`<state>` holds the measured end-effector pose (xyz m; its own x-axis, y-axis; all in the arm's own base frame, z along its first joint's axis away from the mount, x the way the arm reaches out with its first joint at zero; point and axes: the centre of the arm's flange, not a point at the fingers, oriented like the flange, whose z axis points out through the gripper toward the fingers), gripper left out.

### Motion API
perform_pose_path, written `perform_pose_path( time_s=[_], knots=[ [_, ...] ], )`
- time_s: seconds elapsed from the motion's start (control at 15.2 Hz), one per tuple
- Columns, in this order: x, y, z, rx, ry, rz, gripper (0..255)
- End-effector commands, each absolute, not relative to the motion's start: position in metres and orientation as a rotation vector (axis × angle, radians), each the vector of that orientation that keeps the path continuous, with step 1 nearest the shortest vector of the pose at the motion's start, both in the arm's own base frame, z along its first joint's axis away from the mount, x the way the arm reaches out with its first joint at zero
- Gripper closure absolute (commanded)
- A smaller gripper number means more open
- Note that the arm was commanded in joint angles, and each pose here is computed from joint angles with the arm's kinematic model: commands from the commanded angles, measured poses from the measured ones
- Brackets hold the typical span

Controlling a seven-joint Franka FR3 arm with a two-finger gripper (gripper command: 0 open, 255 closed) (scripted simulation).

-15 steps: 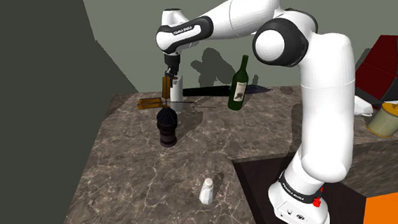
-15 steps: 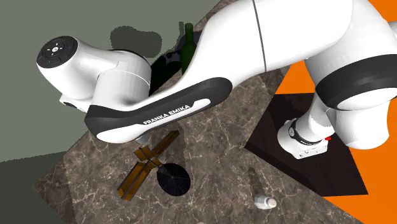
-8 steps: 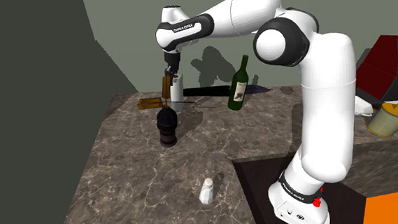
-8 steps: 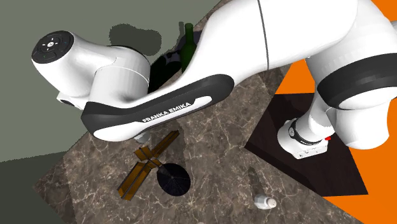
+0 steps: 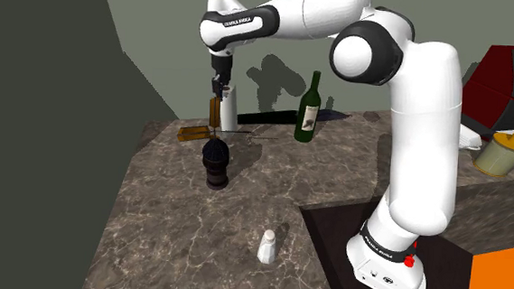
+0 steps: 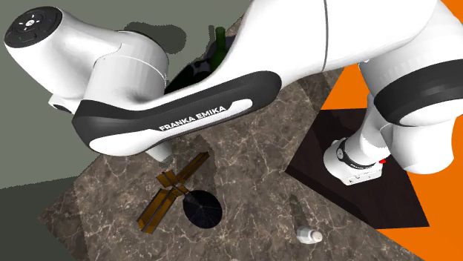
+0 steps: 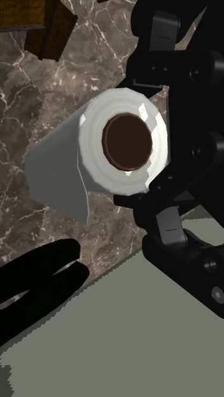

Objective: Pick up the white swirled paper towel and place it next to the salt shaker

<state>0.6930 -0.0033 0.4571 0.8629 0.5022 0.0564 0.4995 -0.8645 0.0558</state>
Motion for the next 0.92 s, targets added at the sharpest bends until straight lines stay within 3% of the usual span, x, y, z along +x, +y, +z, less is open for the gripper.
perform_pose_path(
  time_s=[0.0,0.86],
  knots=[
    [0.692,-0.004,0.468,2.994,0.805,0.107,255],
    [0.692,-0.004,0.537,2.994,0.805,0.107,255]
  ],
)
